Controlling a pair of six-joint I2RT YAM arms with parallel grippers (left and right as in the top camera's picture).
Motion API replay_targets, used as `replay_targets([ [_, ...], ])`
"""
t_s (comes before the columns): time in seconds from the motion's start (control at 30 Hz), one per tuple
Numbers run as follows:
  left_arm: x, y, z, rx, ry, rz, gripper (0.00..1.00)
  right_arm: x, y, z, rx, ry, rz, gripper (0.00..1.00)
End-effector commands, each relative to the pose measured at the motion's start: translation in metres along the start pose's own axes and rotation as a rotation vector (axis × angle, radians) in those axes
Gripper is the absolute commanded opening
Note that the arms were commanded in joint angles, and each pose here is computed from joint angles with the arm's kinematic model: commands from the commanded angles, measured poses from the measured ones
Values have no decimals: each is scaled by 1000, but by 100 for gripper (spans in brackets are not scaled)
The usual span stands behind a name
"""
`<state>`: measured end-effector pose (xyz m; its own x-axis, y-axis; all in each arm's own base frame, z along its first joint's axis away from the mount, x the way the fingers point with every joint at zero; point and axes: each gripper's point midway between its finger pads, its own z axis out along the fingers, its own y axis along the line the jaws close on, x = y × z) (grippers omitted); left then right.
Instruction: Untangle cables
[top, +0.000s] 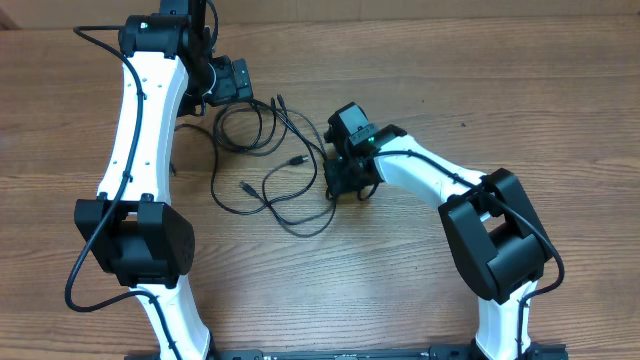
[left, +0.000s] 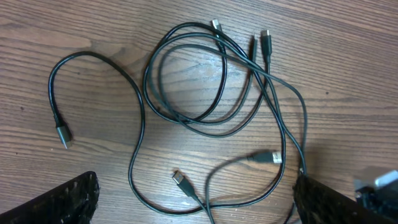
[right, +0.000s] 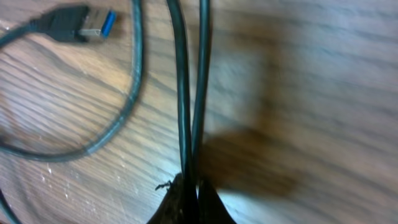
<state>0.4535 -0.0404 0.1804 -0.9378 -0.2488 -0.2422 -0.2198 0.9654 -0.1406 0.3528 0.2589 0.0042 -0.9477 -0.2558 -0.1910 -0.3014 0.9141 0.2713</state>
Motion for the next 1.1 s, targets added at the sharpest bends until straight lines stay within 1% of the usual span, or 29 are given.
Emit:
replay_targets([
  [0.0, -3, -7, -10, 22, -26, -5, 100, -20, 0, -37, -7, -8, 23, 4],
  [0.13, -3, -7, -10, 22, -26, -5, 100, -36, 10, -91, -9, -21, 34, 4],
  [0.2, -3, -7, -10, 22, -26, -5, 100, -53, 24, -137, -24, -84, 8, 4],
  [0.37, -3, -7, -10, 22, -26, -5, 100, -76, 51, -229, -64, -252, -58, 4],
  [0.53, -3, -7, -10, 22, -26, -5, 99, -81, 74, -316, -108, -433, -104, 4],
  [0.67, -3, -7, -10, 22, -26, -5, 100, -80, 92, -390, -146, -621, -166, 4],
  [0.8, -3, -7, -10, 22, -26, -5, 100, -76, 95, -427, -156, -725, -181, 4],
  [0.9, -3, -7, -10, 22, -26, -5, 100, -73, 89, -449, -127, -796, -171, 4],
  [1.07, -3, -7, -10, 22, -26, -5, 100, -68, 84, -461, -121, -822, -163, 4],
])
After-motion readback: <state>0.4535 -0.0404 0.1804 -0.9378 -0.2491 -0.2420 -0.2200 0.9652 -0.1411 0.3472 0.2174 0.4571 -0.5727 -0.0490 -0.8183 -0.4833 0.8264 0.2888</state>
